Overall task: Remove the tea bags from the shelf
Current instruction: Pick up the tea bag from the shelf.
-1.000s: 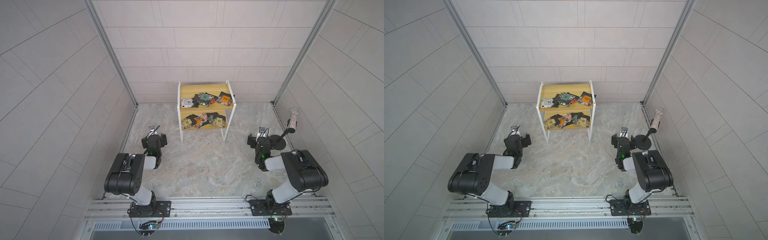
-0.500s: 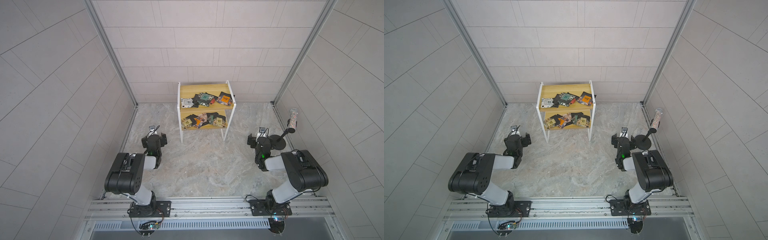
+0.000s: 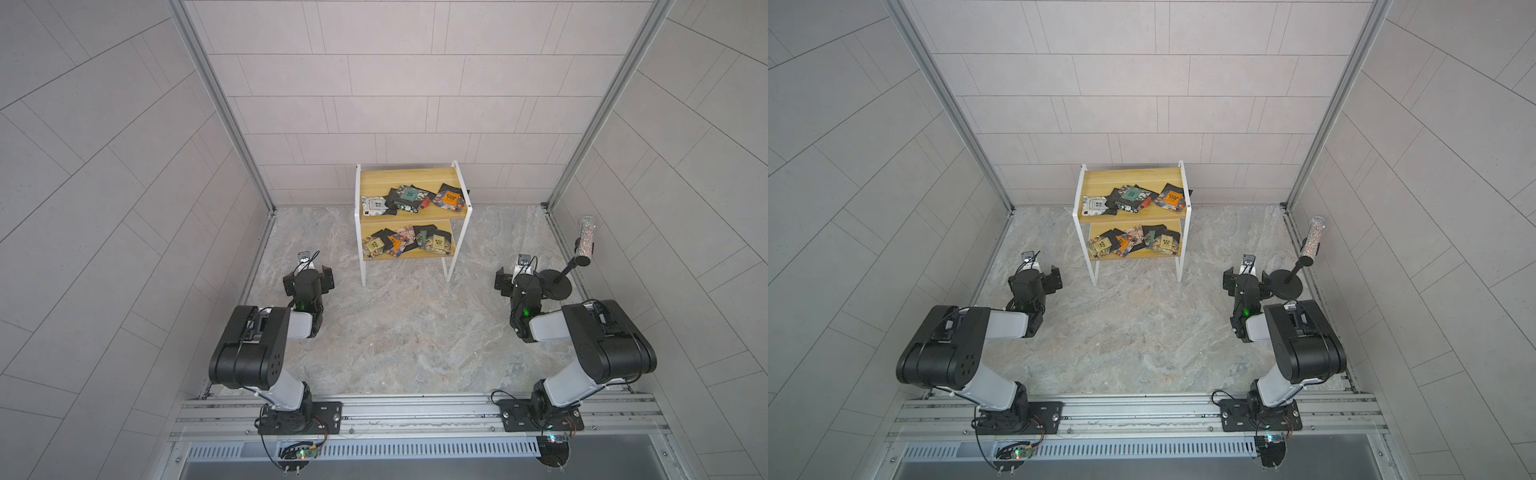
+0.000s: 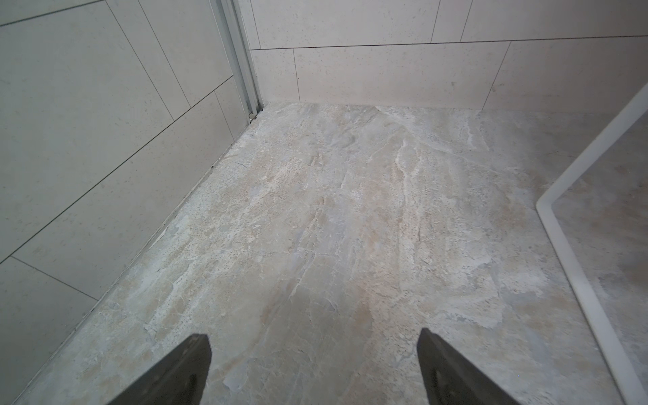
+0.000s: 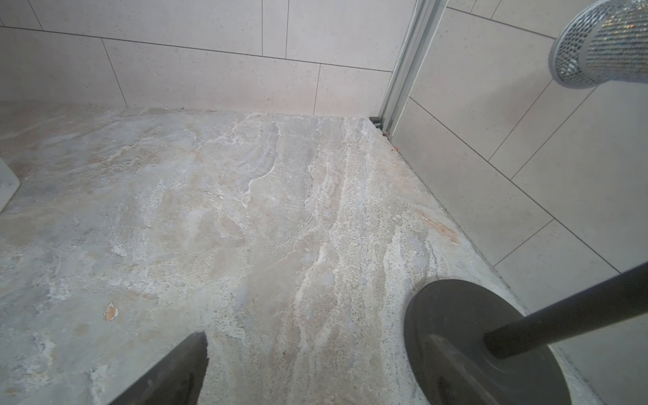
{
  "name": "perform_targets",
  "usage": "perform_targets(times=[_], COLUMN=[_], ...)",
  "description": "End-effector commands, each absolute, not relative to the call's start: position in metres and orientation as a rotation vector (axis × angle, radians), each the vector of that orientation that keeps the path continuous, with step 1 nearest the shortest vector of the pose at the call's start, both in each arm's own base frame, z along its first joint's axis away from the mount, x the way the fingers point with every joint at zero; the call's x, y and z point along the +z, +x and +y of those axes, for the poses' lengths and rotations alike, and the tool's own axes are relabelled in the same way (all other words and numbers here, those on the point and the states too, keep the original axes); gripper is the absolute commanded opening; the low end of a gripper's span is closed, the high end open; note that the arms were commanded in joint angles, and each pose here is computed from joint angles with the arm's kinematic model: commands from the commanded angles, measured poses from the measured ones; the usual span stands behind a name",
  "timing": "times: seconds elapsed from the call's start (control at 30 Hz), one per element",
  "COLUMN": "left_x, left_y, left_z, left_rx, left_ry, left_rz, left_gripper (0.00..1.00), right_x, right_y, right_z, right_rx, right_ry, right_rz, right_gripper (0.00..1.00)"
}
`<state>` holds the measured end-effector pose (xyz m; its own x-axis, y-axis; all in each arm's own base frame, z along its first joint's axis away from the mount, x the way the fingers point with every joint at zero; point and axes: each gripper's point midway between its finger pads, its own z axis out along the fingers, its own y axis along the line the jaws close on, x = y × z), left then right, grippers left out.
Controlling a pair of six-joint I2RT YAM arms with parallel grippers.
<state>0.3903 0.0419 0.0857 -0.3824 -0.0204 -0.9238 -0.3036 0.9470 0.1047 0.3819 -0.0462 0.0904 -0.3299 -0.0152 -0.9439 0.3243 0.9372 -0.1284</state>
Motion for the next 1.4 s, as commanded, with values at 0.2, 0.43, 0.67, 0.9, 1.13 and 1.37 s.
perform_targets(times=[0.2,0.43,0.67,0.9,1.13,1.37], left_x=[0.144,0.21,0.271,0.331,0.366,0.395], left_y=[0.395,0.399,0.393,0.378,0.362,0.338], left_z=[0.056,0.047,0.022,-0.012,-0.062,-0.096], left_rx=[0.377,0.179,-0.111,-0.353,-0.711,-0.835], left_ry=[-0.349,-0.505,-0.561,-0.498,-0.441,-0.318], left_rz=[1.976,1.965,1.979,1.997,2.074,2.106], left_gripper=[1.0,1.0,1.0,0.86,0.82,0.81], right_x=[0.148,0.223,0.3,0.357,0.377,0.382], right_y=[0.388,0.404,0.398,0.395,0.394,0.399], right_z=[-0.052,-0.043,-0.023,0.008,0.035,0.06], right_rx=[-0.354,-0.222,0.084,0.55,0.695,0.751], right_ry=[0.285,0.341,0.439,0.462,0.432,0.377], right_rz=[1.899,1.872,1.88,1.859,2.011,2.115], right_gripper=[1.0,1.0,1.0,0.92,0.82,0.82])
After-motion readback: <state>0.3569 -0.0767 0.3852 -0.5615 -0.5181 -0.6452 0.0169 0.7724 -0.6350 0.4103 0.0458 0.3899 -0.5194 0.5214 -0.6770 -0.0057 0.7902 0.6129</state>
